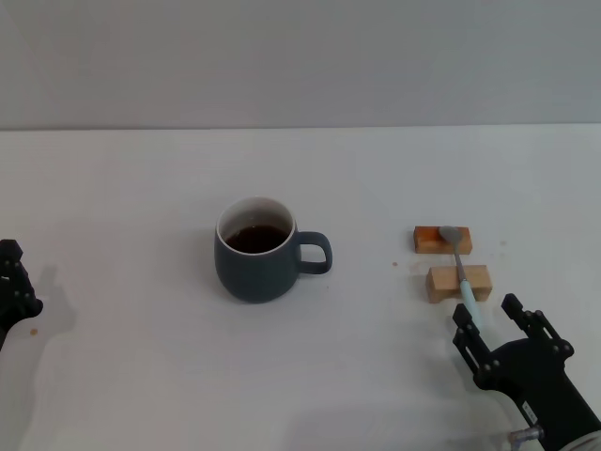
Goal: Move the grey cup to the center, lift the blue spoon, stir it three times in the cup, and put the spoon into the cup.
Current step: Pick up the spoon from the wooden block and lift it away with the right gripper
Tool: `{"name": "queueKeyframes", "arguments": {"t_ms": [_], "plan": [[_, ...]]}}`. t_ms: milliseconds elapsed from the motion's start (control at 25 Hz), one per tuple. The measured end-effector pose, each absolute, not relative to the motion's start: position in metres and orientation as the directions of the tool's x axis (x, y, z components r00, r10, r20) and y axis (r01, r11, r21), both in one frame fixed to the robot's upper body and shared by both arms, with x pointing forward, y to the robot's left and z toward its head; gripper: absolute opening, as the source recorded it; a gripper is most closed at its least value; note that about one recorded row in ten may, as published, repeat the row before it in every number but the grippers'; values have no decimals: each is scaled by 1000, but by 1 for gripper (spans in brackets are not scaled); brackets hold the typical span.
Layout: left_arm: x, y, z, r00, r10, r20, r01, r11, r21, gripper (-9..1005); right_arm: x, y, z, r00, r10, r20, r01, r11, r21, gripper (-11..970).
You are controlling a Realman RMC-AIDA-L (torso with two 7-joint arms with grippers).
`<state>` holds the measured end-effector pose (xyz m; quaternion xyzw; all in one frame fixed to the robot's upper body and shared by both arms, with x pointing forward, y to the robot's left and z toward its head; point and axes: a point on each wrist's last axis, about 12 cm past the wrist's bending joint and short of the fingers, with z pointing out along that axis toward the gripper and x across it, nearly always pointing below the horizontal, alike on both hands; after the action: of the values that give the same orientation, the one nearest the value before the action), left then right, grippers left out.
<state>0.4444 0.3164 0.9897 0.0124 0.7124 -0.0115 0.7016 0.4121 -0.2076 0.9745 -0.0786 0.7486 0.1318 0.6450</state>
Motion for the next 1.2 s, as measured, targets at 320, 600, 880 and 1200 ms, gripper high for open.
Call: {"name": "queueKeyframes", "arguments": {"t_ms": [320,600,880,1200], "plan": [[444,316,990,-17,2,-1000,35,999,1,-2,414,-206,974,-164,50,-985,-295,951,97,630],[444,316,989,-18,2,-1000,35,999,1,-2,415,-205,974,-168,46,-985,-298,950,96,627],[444,316,989,-18,2,-1000,35,999,1,-2,416,-206,974,-167,49,-985,-292,952,97,624],[444,316,989,-19,2,-1000,35,999,1,-2,416,-206,974,-166,48,-985,-295,951,96,620]]}}
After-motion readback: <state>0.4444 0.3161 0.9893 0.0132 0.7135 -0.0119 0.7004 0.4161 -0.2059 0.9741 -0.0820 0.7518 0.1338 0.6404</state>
